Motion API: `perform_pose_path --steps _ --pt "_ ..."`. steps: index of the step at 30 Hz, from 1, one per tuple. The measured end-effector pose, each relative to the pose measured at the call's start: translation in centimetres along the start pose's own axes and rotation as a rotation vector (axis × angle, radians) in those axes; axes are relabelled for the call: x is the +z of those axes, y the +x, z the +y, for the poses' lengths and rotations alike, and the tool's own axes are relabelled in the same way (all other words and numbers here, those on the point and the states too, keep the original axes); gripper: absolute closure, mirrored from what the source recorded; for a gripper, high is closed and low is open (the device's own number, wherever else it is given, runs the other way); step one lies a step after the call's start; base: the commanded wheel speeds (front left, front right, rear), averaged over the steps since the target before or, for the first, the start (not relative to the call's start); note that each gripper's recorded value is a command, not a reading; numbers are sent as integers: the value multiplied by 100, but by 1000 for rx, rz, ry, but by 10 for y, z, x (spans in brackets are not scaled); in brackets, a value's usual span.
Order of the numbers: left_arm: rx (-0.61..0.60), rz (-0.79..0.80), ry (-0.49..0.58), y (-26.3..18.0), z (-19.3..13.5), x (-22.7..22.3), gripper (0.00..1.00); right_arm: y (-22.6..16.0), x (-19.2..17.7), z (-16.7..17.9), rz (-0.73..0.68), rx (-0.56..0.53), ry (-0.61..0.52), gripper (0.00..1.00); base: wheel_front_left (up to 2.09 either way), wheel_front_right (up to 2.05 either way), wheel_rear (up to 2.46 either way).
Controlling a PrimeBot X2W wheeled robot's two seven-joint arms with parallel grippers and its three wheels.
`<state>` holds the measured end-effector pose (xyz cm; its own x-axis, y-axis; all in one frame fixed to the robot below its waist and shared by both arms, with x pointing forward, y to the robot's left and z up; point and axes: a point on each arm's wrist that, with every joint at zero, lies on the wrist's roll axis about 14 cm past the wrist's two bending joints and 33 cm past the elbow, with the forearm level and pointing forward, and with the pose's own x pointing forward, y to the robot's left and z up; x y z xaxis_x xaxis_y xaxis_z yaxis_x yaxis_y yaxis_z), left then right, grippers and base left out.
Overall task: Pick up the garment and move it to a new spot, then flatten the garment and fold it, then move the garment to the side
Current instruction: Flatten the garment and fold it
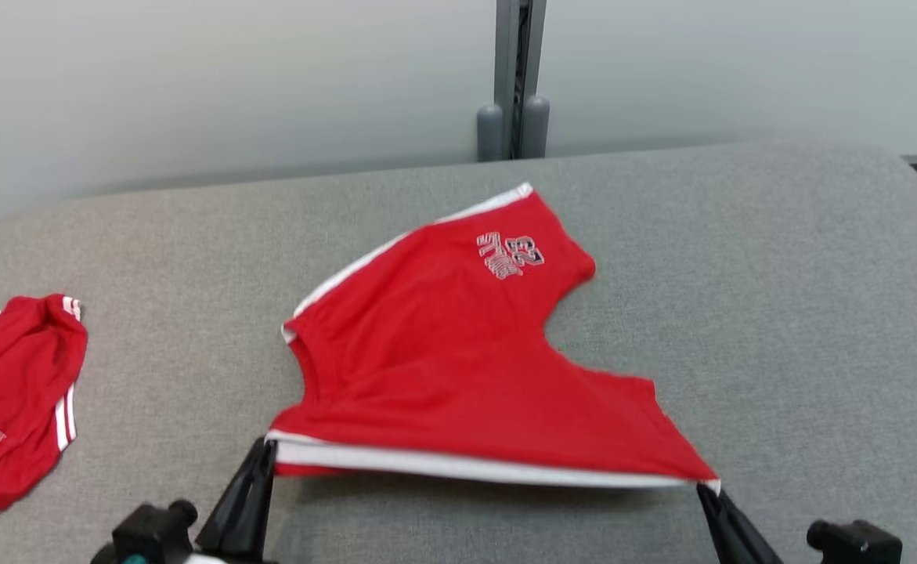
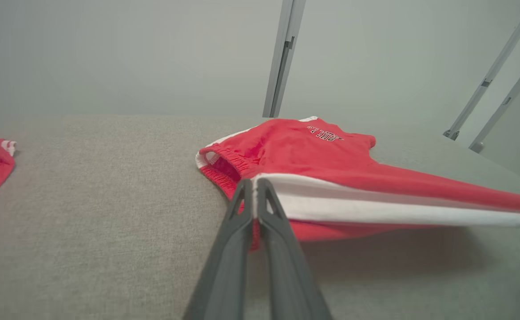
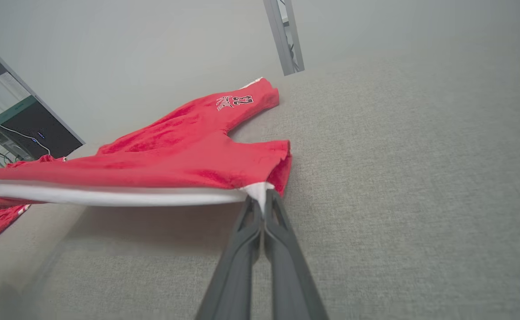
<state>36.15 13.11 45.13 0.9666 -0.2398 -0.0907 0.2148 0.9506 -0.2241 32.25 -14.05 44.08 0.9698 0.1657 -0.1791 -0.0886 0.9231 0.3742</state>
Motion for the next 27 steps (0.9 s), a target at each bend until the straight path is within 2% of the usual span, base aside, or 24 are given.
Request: perform_pose_path --steps 6,12,18,27 --pt "35 30 -27 -36 -8 -1 100 -38 5 13 30 12 -6 100 0 0 0" --pt "55 48 -51 -57 -17 9 100 -60 21 13 29 -5 -39 100 0 0 0" --pt "60 50 -59 -61 -19 18 100 -56 32 6 11 -12 -71 100 0 0 0" --pt "33 55 -39 -38 -13 29 100 -9 56 2 -40 28 -127 100 0 0 0"
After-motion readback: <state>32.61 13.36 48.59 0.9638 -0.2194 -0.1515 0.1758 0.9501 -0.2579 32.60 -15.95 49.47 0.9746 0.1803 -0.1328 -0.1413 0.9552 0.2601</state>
